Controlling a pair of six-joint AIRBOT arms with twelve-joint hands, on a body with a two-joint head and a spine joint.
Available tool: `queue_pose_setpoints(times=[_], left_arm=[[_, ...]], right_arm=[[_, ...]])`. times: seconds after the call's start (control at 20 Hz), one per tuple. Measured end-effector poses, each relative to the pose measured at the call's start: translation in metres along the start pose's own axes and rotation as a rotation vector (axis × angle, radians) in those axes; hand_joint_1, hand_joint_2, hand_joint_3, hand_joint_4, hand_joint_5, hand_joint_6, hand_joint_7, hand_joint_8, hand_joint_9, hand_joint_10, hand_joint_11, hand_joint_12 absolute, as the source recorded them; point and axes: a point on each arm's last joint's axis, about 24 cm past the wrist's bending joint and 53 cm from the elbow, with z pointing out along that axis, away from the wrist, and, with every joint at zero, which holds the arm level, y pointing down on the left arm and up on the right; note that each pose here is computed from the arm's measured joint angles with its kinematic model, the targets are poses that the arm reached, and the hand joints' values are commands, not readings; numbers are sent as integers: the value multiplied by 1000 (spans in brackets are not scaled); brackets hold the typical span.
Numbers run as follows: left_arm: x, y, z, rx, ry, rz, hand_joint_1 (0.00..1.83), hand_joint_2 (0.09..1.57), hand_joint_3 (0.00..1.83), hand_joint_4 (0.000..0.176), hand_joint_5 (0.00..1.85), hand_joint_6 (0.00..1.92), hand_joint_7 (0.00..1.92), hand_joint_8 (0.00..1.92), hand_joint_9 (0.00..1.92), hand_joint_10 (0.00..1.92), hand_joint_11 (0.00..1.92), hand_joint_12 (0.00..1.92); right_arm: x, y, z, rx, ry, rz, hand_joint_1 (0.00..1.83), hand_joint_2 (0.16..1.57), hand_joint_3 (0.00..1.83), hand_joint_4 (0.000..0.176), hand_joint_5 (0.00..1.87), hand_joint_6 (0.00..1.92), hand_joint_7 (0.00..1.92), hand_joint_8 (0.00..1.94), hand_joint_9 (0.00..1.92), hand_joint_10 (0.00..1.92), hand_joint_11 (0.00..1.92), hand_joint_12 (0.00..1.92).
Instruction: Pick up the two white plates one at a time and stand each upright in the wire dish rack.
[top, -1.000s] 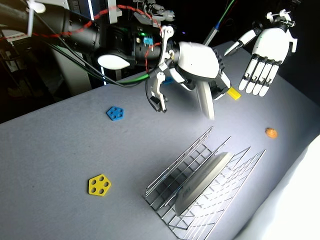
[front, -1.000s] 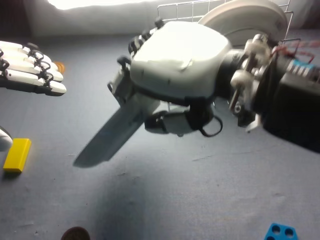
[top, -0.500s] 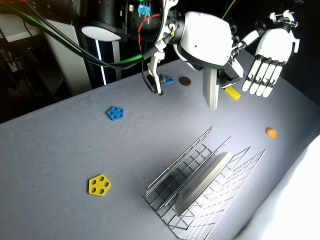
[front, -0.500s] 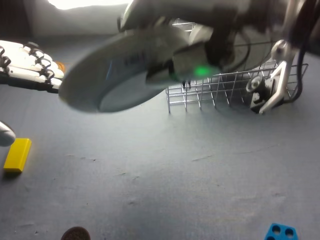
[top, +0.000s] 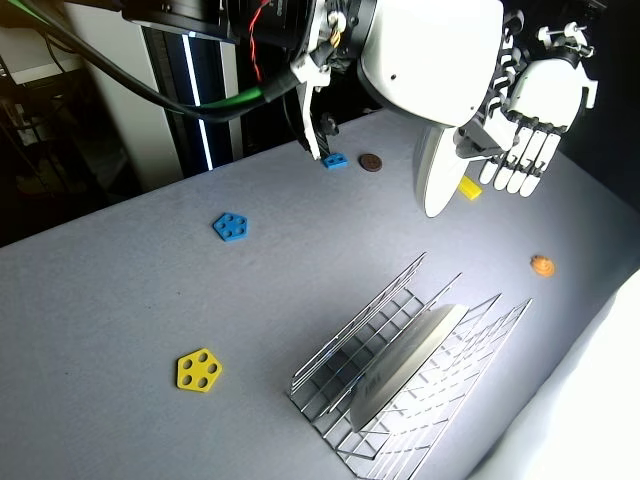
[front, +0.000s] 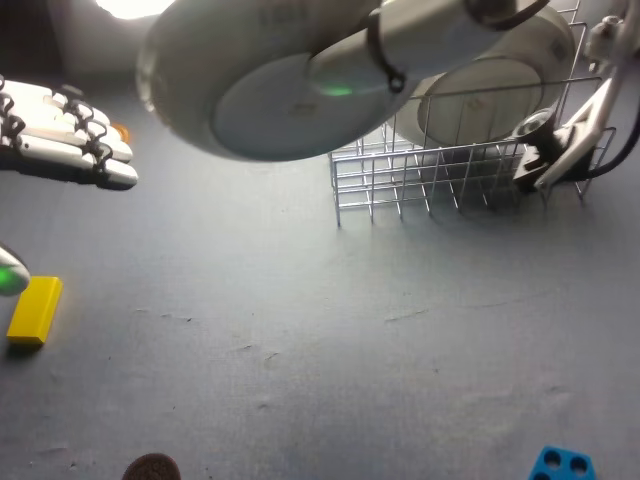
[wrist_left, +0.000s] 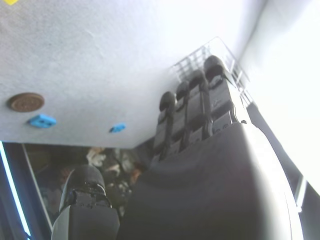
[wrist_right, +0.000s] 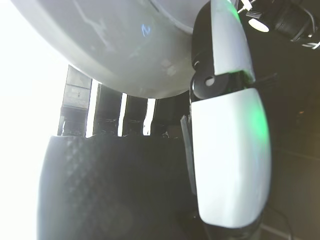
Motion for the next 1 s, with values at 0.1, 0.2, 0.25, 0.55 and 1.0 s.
queue_pose_setpoints(times=[0.1,0.2,0.25,0.55,1.0], left_arm=[[-4,-8,4,18,-7,19,0,1057,0,0,119,3,80,3,61,4,14,188],[-6,-14,6,37,-15,26,0,1060,0,0,107,1,74,0,39,1,0,149],[-6,-15,6,39,-16,27,0,1062,0,0,110,3,78,2,44,3,2,148],[-5,-13,8,33,-11,44,0,1055,0,0,105,4,66,3,37,4,8,129],[-13,-8,-10,8,-11,82,0,1062,3,0,123,8,78,5,58,6,5,188]], right_arm=[[-17,-7,-1,14,-35,2,1214,1132,2,9,981,1037,921,1038,966,361,533,1303],[-26,-9,-4,19,-59,-6,1216,1125,0,17,985,1026,951,1000,990,390,564,1371],[-27,-9,-5,19,-61,-6,1217,1124,0,13,988,1028,950,992,984,391,562,1371],[-31,-24,-6,51,-58,-17,1211,1135,2,17,962,1059,928,1035,965,376,528,1334],[-56,-56,-22,124,-109,-39,1212,1135,0,14,969,1054,926,1036,966,376,538,1311]])
